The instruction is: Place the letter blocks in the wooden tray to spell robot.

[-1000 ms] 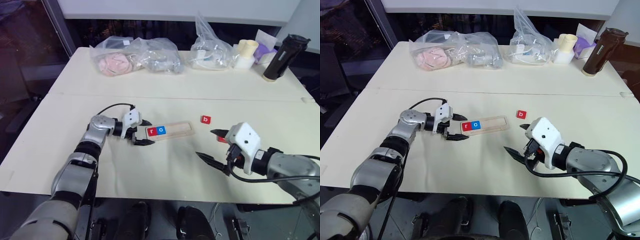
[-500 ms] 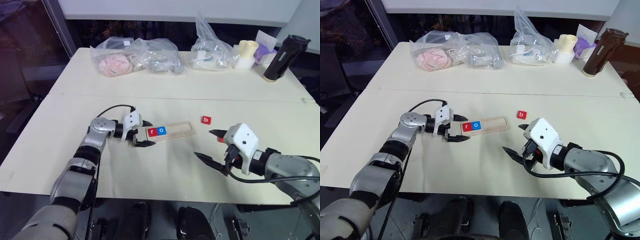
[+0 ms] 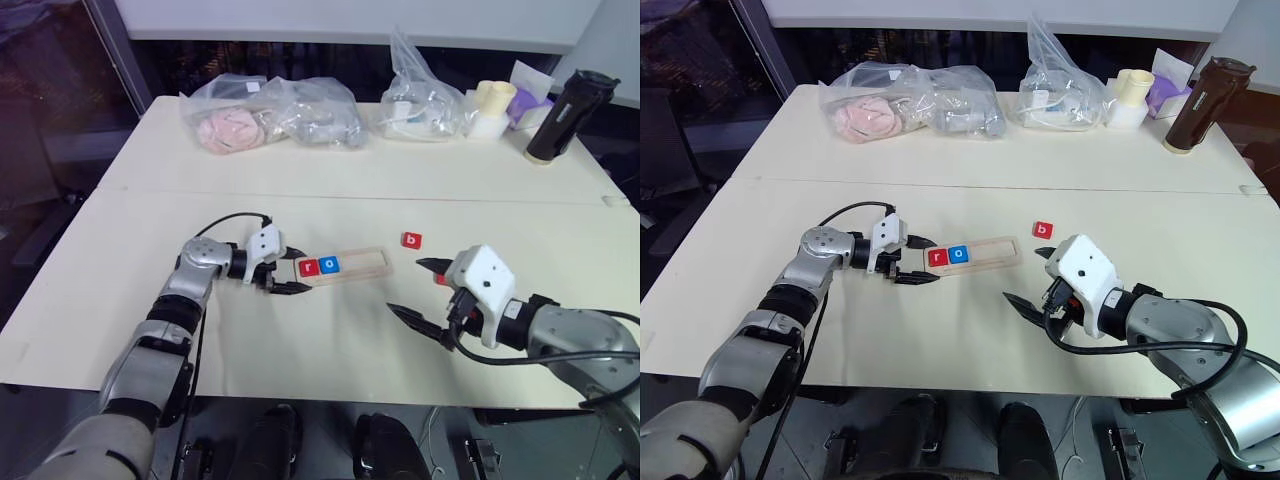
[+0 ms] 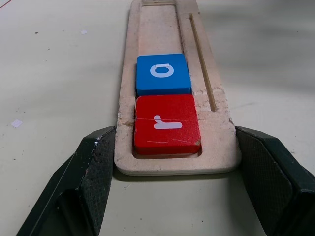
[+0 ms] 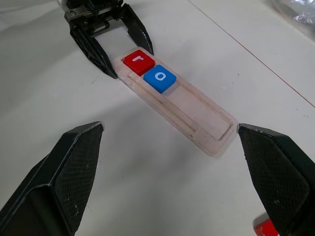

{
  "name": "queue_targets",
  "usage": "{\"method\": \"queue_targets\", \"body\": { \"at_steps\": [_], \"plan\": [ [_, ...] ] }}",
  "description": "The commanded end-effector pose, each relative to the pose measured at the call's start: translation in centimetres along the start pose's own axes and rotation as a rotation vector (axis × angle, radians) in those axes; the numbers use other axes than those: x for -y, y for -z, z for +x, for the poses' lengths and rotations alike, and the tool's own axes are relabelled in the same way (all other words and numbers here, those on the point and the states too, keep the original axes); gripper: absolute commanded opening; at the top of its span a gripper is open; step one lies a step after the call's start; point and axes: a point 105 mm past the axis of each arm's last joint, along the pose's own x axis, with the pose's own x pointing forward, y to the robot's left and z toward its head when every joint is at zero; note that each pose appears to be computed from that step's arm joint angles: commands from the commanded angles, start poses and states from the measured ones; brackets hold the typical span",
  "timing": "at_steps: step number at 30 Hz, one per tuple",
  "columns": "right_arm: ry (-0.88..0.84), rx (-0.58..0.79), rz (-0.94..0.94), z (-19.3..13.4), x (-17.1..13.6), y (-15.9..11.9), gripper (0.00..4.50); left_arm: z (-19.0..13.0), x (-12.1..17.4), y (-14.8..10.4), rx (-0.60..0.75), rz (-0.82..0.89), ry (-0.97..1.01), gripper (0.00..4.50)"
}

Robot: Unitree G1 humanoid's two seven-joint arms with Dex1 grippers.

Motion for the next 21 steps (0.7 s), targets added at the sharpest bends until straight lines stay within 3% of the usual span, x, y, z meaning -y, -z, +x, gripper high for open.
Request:
{"method": "queue_targets", "body": {
  "at_steps": [1,9,13,21],
  "plan": [
    [0.007,0.031,-0.026,-0.1,0.0,-0.8,4.50,0.9,2.0,2.5,-0.075,-0.056,0.078,3.16],
    [0.006,0.033,-0.025,0.0,0.0,-0.9,4.50,0.8,2.7,1.6,-0.034,-0.023,0.118,3.16],
    [0.004,0.031,-0.029,0.0,0.1,-0.9,4.50,0.6,4.1,-0.1,0.039,0.032,0.209,3.16],
    [-0.003,0.026,-0.036,0.0,0.3,-1.1,4.50,1.3,5.5,-0.9,0.042,0.047,0.232,3.16]
  ]
}}
